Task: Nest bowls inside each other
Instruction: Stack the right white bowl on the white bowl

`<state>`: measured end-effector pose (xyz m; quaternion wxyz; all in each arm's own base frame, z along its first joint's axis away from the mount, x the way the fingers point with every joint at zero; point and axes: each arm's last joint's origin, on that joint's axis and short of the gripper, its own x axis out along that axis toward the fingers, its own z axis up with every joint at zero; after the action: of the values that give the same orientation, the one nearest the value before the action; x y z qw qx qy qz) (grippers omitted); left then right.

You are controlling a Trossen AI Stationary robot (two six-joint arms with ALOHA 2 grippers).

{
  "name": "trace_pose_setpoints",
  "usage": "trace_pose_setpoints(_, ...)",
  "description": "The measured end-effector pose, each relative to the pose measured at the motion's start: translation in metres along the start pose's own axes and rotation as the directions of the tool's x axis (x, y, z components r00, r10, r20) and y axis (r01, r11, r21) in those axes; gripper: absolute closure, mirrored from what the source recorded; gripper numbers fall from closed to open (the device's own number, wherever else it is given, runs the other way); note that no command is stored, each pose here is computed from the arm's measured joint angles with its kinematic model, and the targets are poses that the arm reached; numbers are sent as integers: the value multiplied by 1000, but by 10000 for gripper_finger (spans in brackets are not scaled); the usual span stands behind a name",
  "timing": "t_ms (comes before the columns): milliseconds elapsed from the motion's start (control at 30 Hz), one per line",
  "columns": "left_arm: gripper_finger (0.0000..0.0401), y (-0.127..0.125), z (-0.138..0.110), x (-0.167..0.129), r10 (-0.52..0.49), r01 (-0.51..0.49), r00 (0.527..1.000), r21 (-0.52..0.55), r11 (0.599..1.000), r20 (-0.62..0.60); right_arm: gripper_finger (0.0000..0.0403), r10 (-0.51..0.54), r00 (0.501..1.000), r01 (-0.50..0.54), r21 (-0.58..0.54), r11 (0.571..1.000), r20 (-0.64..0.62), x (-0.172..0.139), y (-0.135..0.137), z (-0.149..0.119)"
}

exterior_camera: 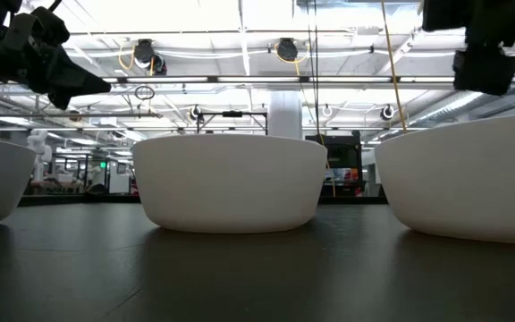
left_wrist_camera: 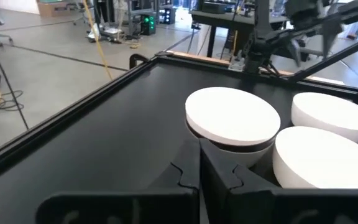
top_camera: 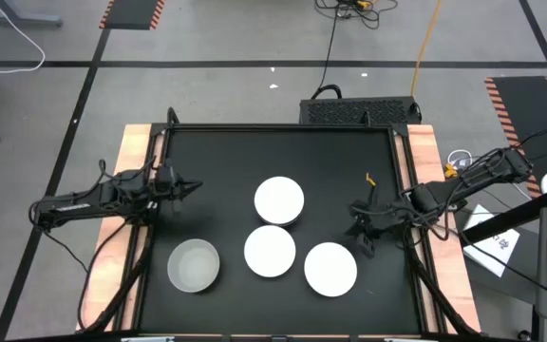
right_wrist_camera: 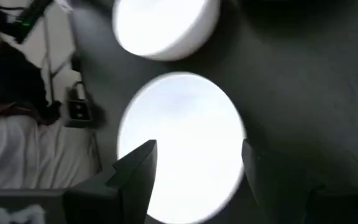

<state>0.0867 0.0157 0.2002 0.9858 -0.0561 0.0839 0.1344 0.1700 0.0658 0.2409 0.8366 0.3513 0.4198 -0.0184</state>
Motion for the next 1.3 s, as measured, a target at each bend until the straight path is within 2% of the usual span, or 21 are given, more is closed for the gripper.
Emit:
trace_pose_setpoints(233,378,-2,2,0,-66,66,998,6,998,11,174,3,997,0,49,999,-71,14,1,0)
trace_pose_setpoints(333,373,-2,2,0,-71,71,997,10,997,10,174,-24,992,37,103,994,-126,24,-1,0)
trace_pose_setpoints(600,395,-3,2,0,-90,90,996,22,996,8,174,-106,957,151,152,977,-270,49,-10,-4)
trace_pose_setpoints(733,398,-3,2,0,-114,114,993,28,993,9,174,-129,946,181,155,971,-299,56,-13,-5)
trace_pose_setpoints(1033,374,-3,2,0,-115,114,993,32,993,9,174,-174,920,250,182,951,-352,67,-19,-7)
trace_pose_setpoints(1300,391,-4,2,0,-126,125,992,50,991,9,174,-183,891,288,206,935,-415,78,-25,-8)
